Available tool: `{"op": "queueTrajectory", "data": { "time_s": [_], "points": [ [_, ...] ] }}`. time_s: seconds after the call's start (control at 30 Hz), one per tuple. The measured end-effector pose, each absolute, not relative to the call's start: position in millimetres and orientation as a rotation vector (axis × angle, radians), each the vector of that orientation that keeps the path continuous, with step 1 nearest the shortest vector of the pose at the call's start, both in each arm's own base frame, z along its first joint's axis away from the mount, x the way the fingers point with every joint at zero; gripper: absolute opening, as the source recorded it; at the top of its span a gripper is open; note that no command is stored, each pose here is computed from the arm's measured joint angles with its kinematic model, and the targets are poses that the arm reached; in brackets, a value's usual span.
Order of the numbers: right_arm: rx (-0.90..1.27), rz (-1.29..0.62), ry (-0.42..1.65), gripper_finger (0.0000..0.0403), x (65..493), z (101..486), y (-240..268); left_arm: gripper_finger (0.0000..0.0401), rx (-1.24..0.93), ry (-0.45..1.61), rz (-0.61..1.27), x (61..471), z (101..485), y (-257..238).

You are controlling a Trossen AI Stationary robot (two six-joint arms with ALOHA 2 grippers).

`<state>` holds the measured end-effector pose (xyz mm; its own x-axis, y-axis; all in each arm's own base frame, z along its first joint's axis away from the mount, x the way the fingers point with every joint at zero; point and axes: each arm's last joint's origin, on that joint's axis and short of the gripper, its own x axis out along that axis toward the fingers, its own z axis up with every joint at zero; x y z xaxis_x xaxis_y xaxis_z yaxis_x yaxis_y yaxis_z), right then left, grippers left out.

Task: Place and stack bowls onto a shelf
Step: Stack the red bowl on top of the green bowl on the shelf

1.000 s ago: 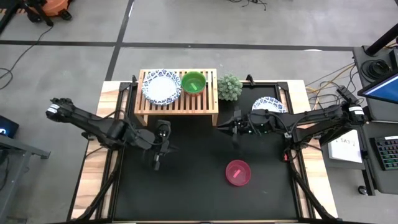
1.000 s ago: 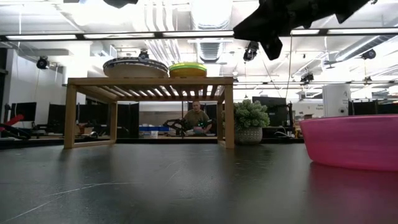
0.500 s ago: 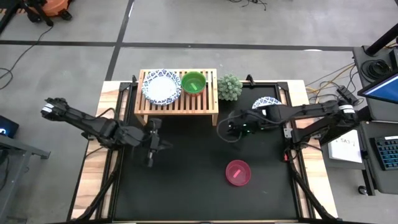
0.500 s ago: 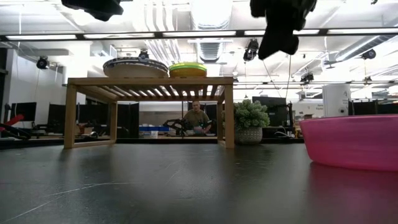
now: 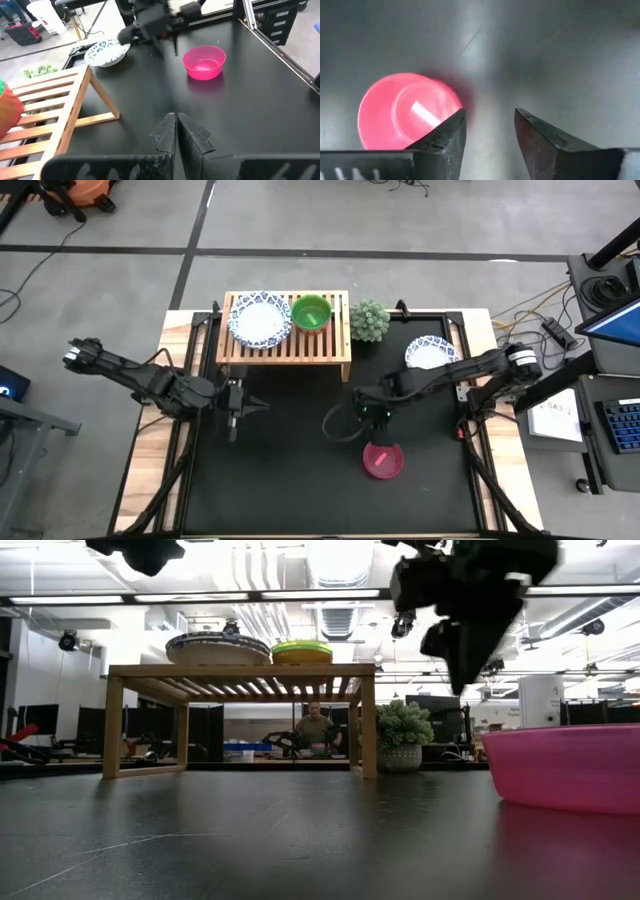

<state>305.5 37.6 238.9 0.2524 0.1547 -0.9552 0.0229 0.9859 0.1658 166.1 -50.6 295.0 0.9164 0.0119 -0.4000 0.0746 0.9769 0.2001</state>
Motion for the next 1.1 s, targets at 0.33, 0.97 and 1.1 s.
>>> {"op": "queueTrajectory", "data": {
  "time_s": [0.33, 0.97, 1.1],
  "points": [
    [0.074, 0.157, 1.504, 0.0143, 315, 201, 80, 0.0000, 0.217, 0.419, -0.033, 165, 289, -50],
    [0.096, 0.114, 1.574, 0.0012, 317, 183, 82, 0.0000, 0.216, 0.419, -0.032, 166, 289, -50],
    [0.107, 0.117, 1.563, 0.0009, 319, 187, 83, 0.0000, 0.215, 0.416, -0.033, 166, 289, -50]
  ]
}}
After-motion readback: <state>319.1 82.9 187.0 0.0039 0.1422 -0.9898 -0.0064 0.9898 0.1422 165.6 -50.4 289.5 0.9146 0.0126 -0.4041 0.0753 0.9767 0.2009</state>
